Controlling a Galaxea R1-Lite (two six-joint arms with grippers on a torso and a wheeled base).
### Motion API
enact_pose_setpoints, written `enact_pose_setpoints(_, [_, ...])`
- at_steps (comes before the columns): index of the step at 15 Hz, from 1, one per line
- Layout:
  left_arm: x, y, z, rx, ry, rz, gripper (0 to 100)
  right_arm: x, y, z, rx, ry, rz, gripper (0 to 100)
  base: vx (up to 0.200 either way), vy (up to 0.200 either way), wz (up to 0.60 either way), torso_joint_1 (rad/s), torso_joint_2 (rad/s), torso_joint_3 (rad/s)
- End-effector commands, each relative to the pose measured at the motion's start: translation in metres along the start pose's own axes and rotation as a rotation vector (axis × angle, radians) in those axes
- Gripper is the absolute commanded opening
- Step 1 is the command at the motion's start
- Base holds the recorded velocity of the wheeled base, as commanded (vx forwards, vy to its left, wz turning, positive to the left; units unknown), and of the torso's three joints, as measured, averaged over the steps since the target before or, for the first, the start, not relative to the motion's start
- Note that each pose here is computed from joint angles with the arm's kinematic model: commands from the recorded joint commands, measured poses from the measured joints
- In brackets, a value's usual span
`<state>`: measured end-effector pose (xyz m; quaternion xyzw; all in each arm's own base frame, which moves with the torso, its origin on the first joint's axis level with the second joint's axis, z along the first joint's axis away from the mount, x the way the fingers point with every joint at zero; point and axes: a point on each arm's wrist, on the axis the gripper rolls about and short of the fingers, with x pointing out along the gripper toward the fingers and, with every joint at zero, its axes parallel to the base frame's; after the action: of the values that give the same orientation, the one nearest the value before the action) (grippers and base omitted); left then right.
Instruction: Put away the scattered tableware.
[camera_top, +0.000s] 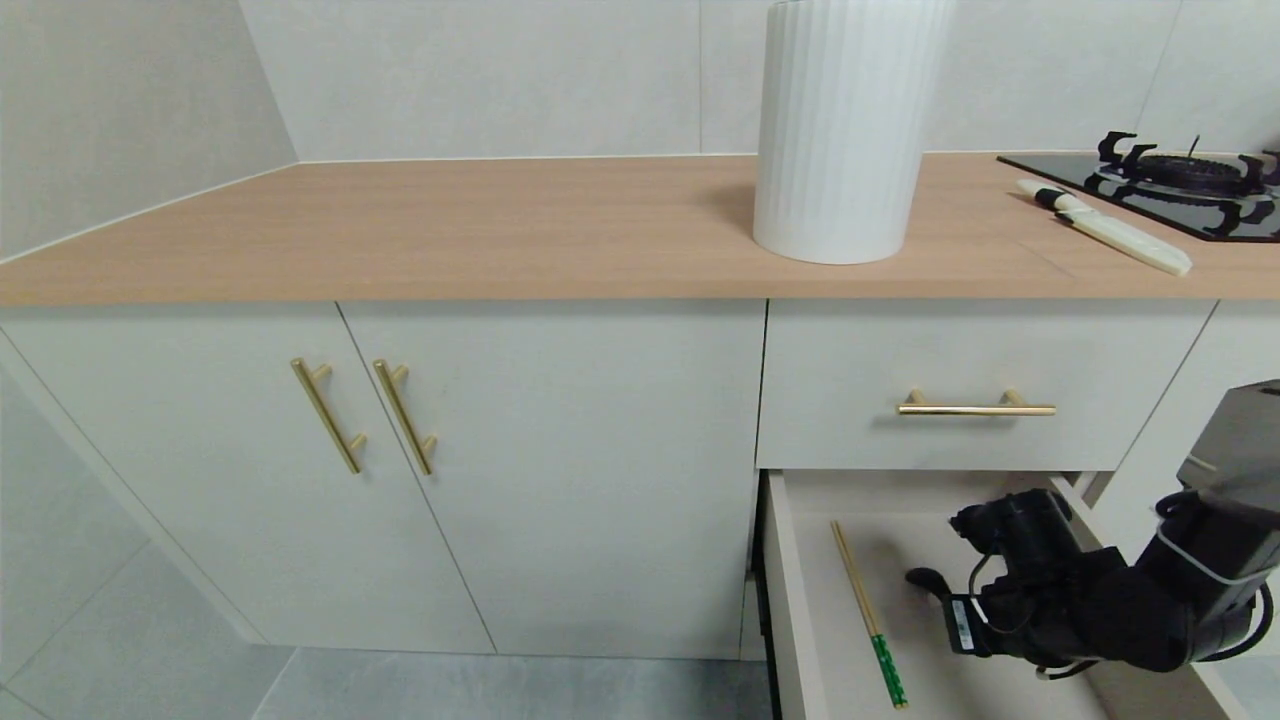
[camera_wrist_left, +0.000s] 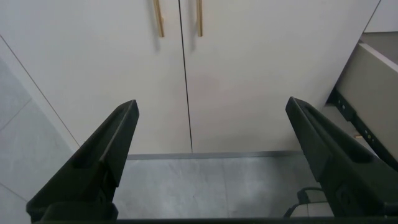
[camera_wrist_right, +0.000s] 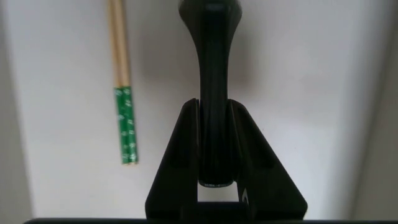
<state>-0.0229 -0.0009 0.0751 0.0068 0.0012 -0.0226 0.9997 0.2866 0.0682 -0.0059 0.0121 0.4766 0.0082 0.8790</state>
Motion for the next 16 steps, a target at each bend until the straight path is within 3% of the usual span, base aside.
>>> enact_pose_setpoints(1, [0.0,0.0,0.0,0.0,0.0,0.001,100,0.013,0.0,-0.01,-0.007,0.054,-0.012,0,0.0,0.0,0.0,0.0,0.0,0.0])
enact_pose_setpoints(16, [0.0,0.0,0.0,0.0,0.0,0.001,100,0.036,0.0,-0.014,-0.002,0.004,-0.067,0,0.0,0.0,0.0,0.0,0.0,0.0])
